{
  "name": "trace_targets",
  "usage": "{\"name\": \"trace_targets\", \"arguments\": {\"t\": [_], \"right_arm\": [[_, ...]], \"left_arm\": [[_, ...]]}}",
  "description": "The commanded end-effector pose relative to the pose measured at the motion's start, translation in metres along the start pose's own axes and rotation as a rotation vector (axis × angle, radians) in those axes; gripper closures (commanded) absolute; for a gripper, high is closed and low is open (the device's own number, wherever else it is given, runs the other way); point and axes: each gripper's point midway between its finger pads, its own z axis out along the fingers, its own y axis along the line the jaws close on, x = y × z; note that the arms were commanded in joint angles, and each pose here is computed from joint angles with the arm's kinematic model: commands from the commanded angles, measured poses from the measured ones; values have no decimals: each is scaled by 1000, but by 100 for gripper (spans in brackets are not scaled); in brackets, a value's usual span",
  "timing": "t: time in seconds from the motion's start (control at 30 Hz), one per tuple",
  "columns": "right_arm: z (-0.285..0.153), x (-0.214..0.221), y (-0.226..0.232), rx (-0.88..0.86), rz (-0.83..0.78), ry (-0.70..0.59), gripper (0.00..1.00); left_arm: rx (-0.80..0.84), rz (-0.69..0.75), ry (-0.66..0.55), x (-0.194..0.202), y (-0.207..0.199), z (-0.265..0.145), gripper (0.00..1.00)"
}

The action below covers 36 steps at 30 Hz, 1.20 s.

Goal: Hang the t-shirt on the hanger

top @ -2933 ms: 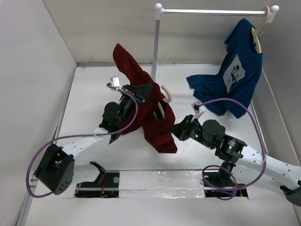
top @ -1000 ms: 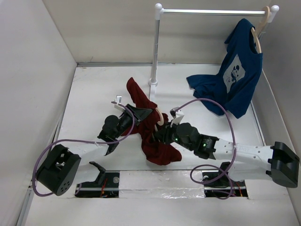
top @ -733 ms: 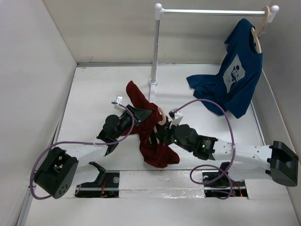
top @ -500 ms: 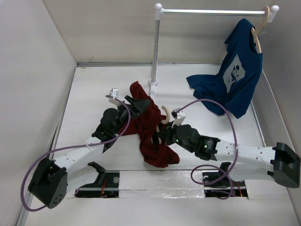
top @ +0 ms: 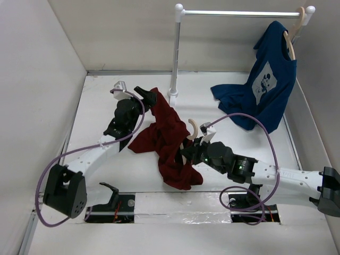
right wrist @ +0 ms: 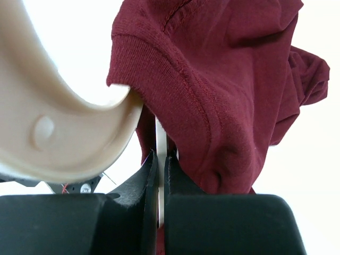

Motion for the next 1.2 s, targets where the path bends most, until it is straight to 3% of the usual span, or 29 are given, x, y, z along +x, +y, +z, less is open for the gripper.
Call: {"name": "trace_targets", "arguments": {"t": [0.0, 0.2, 0.37, 0.7, 0.73, 0.8, 0.83, 0.87, 0.97, 1.17], "right_arm": [[-5, -14, 14, -51, 24, -46, 100], [-9, -15, 18, -75, 31, -47, 100], [-11, -15, 23, -100, 33, -42, 100], [-15, -19, 27, -123, 42, -52, 100], [-16, -20, 27, -123, 43, -55, 100], [-18, -22, 28, -129, 45, -60, 100], [-18, -22, 27, -126, 44, -59, 100], [-18, -22, 27, -124, 44, -58, 100], [-18, -19, 26, -121, 45, -50, 100], [-22, -19, 24, -120, 53, -48, 100]], "left_arm": [[-8, -23, -18, -15, 5, 21, 25], [18, -174, -34, -16, 27, 41, 25], [119, -301, -50, -18, 12, 50, 24], [155, -339, 5, -3, 9, 66, 29], [156, -348, 1, -3, 10, 66, 32], [150, -360, -14, -4, 13, 65, 50], [157, -367, -24, -6, 12, 65, 61], [153, -369, -29, -7, 12, 65, 79], [163, -368, -45, -14, 8, 64, 100], [151, -324, -122, -34, 5, 58, 100]]}}
